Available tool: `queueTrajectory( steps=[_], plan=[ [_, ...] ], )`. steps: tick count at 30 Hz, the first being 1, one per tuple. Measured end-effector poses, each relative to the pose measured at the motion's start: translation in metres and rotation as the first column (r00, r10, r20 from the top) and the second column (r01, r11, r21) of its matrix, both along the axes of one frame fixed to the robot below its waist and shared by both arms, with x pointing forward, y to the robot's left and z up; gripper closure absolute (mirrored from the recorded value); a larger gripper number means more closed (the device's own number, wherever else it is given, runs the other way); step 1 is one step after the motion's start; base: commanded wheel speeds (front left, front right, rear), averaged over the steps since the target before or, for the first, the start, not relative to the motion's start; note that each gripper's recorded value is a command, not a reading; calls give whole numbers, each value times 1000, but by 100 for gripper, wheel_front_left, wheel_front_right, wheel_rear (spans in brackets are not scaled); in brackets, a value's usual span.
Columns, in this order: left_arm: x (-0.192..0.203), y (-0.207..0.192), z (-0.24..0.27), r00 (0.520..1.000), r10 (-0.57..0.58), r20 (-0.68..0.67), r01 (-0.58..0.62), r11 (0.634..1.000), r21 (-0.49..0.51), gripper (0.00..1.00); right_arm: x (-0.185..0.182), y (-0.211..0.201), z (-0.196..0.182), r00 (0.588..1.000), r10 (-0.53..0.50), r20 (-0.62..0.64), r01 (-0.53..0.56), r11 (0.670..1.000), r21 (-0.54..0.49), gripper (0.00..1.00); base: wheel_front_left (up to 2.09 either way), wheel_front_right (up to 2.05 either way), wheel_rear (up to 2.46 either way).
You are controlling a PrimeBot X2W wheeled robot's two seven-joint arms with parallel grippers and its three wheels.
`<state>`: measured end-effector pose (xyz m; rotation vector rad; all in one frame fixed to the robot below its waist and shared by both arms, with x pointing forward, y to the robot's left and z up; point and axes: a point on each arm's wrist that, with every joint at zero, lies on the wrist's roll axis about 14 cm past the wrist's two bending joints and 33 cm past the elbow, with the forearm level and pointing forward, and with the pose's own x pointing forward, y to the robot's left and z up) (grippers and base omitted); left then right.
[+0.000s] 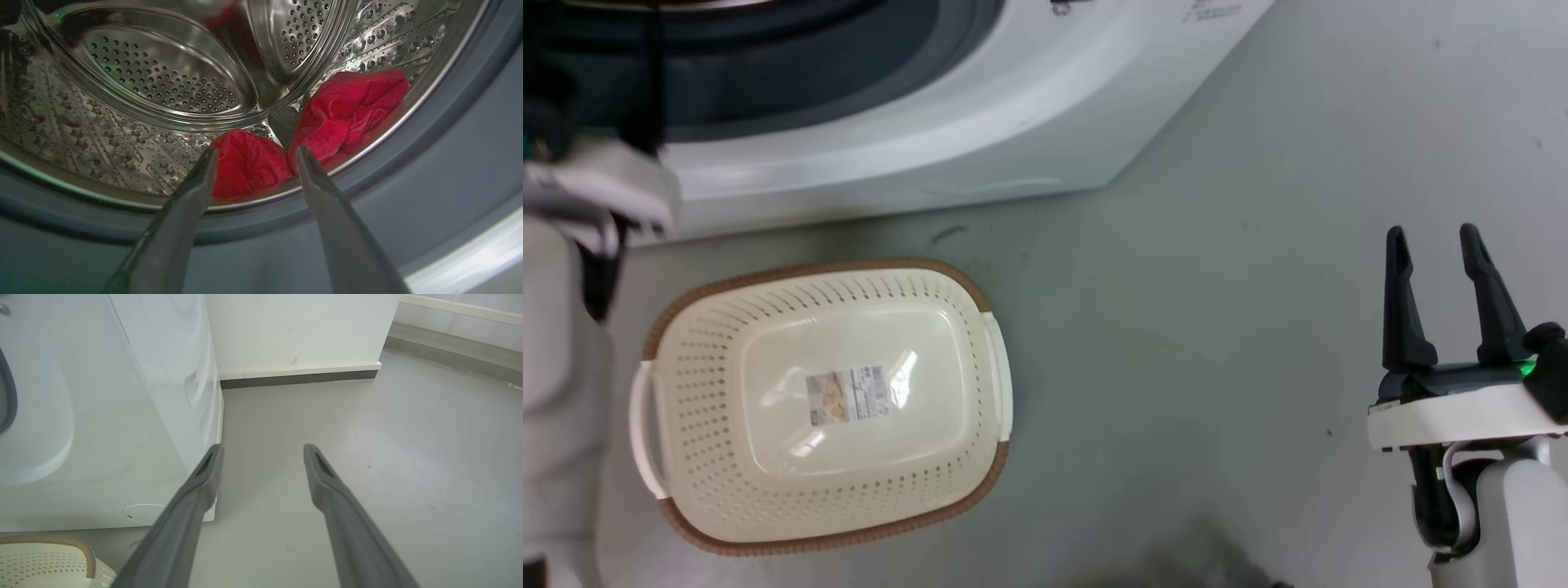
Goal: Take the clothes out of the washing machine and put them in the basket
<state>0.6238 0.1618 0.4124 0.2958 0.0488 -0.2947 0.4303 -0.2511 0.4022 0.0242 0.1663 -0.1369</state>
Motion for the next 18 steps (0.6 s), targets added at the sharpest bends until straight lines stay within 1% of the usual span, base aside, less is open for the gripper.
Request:
queueTrajectory(
  steps=[2,5,7,11,15,18],
  plan=[
    [27,-3,-3,1000,-9,-7,10,1000,30,0,3,-4,-10,1000,-9,-20,9,1000,0,0,0,0,0],
    [62,-1,-13,999,-4,-54,9,996,92,0,11,0,-22,999,6,-38,-6,1000,3,0,0,0,0],
    [80,-9,-24,994,-17,-109,30,992,121,0,15,0,-29,999,6,-48,-6,1000,10,0,0,0,0],
    [115,-13,-34,977,3,-212,36,983,179,0,18,1,-43,997,8,-71,-7,1000,19,0,0,0,0],
    [137,-6,-48,938,64,-341,19,971,237,0,18,4,-54,995,16,-97,-13,999,30,0,0,0,0],
    [147,-8,-56,897,96,-431,16,968,250,0,13,1,-61,993,4,-119,1,999,39,0,0,0,0]
  ],
)
